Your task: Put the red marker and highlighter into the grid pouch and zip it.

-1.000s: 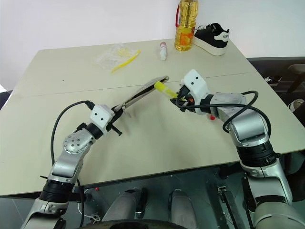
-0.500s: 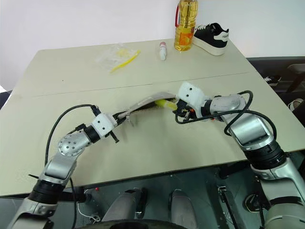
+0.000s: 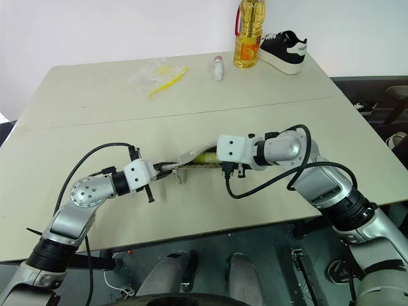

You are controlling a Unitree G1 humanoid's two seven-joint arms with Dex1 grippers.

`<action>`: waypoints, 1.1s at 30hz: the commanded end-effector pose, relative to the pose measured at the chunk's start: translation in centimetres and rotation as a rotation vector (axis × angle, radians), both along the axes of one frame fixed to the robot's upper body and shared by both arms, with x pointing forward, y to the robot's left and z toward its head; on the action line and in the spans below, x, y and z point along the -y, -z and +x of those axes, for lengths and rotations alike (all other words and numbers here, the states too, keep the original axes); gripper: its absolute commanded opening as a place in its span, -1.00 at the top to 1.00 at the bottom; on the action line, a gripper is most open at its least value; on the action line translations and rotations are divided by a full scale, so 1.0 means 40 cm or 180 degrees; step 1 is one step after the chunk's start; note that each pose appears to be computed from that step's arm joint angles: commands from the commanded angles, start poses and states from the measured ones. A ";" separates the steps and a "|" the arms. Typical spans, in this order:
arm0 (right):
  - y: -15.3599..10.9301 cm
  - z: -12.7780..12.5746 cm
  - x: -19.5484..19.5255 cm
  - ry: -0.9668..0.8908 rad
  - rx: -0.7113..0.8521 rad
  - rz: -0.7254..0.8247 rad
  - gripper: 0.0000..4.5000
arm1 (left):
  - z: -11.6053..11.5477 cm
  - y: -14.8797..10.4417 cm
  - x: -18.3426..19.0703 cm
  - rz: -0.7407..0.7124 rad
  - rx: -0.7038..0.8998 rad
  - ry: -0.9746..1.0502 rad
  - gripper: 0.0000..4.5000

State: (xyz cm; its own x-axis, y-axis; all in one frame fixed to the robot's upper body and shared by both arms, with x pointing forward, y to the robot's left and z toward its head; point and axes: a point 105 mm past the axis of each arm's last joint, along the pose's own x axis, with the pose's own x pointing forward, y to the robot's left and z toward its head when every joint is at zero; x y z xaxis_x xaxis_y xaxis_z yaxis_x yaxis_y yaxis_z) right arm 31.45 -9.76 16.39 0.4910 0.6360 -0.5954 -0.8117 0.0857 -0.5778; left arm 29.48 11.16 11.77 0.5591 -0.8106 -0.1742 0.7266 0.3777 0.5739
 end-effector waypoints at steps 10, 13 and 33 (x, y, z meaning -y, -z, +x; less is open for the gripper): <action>-0.123 0.080 0.251 0.1774 -0.0487 0.1997 -0.53 | 0.057 -0.014 -0.005 -0.0494 0.0102 -0.0647 1.00; -0.043 0.130 0.375 0.2845 -0.0427 0.1894 -0.99 | 0.067 -0.009 0.002 -0.0580 0.0109 -0.0759 1.00; 0.116 0.168 0.434 0.3967 -0.0612 0.1939 0.82 | 0.084 -0.011 0.013 -0.0637 0.0196 -0.0864 1.00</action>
